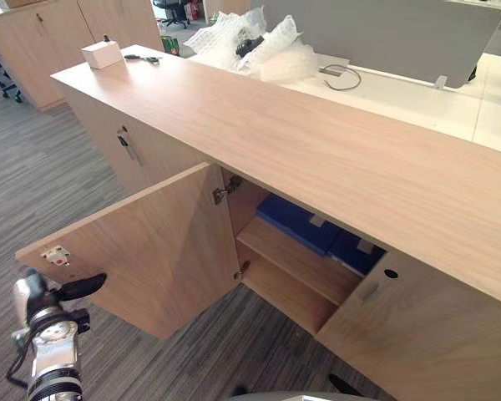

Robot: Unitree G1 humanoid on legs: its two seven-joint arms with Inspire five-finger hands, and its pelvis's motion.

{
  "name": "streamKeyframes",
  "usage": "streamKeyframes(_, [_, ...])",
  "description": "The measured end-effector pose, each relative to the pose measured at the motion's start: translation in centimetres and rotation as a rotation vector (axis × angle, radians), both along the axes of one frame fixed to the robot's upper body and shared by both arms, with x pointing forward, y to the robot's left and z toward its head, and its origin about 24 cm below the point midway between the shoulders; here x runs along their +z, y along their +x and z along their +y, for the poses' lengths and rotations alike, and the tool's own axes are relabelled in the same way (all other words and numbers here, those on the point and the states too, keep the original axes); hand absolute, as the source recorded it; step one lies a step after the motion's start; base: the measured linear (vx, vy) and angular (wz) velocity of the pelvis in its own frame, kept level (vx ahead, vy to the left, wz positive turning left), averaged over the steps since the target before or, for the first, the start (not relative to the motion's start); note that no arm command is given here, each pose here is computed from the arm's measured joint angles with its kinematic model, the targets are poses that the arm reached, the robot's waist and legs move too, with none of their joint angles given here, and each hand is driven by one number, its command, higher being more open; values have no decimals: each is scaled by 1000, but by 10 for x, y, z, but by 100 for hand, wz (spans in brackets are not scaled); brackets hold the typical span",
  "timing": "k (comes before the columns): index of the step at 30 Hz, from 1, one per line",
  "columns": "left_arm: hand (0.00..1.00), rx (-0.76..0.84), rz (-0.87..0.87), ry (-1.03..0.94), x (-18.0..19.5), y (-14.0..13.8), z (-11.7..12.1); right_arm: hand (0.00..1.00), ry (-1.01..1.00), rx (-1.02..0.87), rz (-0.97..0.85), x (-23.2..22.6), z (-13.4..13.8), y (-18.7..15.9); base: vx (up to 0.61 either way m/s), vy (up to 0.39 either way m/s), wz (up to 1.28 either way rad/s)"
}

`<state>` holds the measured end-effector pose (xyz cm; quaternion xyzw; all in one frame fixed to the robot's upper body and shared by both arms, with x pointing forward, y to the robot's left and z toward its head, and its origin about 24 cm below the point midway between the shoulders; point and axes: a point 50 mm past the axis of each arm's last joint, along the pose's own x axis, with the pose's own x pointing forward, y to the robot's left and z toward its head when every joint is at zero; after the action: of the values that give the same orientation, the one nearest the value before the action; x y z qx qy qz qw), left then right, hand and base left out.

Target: Walk over to the cabinet, pick up the folder, carry it to the office cabinet, place the folder inside the office cabinet, then close the office cabinet door

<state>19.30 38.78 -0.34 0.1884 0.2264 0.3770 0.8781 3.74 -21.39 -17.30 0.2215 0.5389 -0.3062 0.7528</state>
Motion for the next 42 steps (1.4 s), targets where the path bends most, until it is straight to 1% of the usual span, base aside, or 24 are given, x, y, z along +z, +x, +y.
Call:
streamKeyframes(3, [100,-96,54,18,0,6,-3,100,-3,-3,3,0,-2,-2,-23,-15,8])
streamKeyframes(6, [100,-160,116,55,3,9,-1,100,2,0,-8,0,-2,1,-40,-15,4])
streamKeyframes(10, [100,-232,155,78,6,15,-2,100,0,1,-12,1,-2,2,-67,-14,2])
streamKeyframes(14, [100,-333,168,56,3,23,-15,100,0,3,-9,1,-3,1,-101,-4,5])
streamKeyframes(15, [100,-343,163,48,2,22,-17,100,0,4,-10,1,-3,2,-124,13,3])
streamKeyframes(17, [100,-398,132,-5,-1,15,-29,100,0,9,-9,1,-2,1,-141,28,5])
streamKeyframes(18, [100,-442,124,-30,-5,8,-41,100,0,9,-5,0,-3,0,-130,35,9])
streamKeyframes(19, [100,-465,120,-39,-6,5,-47,100,-2,10,-3,1,-4,0,-139,43,19])
streamKeyframes(22, [100,-587,66,-158,-17,-9,-92,100,0,10,22,0,-7,-5,-150,64,33])
streamKeyframes(24, [100,-677,49,-318,-33,-26,-138,100,-5,35,28,0,-9,-5,-207,100,32])
streamKeyframes(26, [100,-772,55,-455,-45,-38,-177,100,-7,68,28,0,-8,-4,-182,101,26])
streamKeyframes(27, [100,-852,53,-534,-47,-43,-202,100,-12,88,29,1,-9,-3,-119,112,12])
streamKeyframes(28, [100,-908,54,-571,-47,-46,-214,100,-16,96,31,1,-11,-2,-51,120,10])
streamKeyframes(29, [100,-1043,46,-632,-42,-48,-240,100,-15,110,33,1,-11,1,-41,133,-3])
streamKeyframes(30, [100,-1129,33,-680,-38,-52,-260,100,-12,120,26,1,-10,5,-73,170,-19])
streamKeyframes(31, [100,-1170,22,-704,-35,-53,-268,100,-12,127,20,1,-10,8,-81,172,-50])
streamKeyframes(32, [100,-1260,-13,-747,-26,-54,-283,100,-10,138,11,1,-8,12,-54,133,-50])
streamKeyframes(33, [100,-1306,-39,-765,-20,-55,-290,100,-9,141,8,1,-8,14,-38,91,-55])
streamKeyframes(35, [100,-1443,-170,-828,6,-54,-309,100,-8,157,1,2,-7,16,-44,68,-49])
streamKeyframes(38, [100,-1508,-296,-904,28,-51,-318,100,-16,189,22,2,-9,11,-59,10,-20])
streamKeyframes(42, [100,-1489,-321,-942,30,-51,-318,100,-28,214,55,2,-15,0,-51,-59,-12])
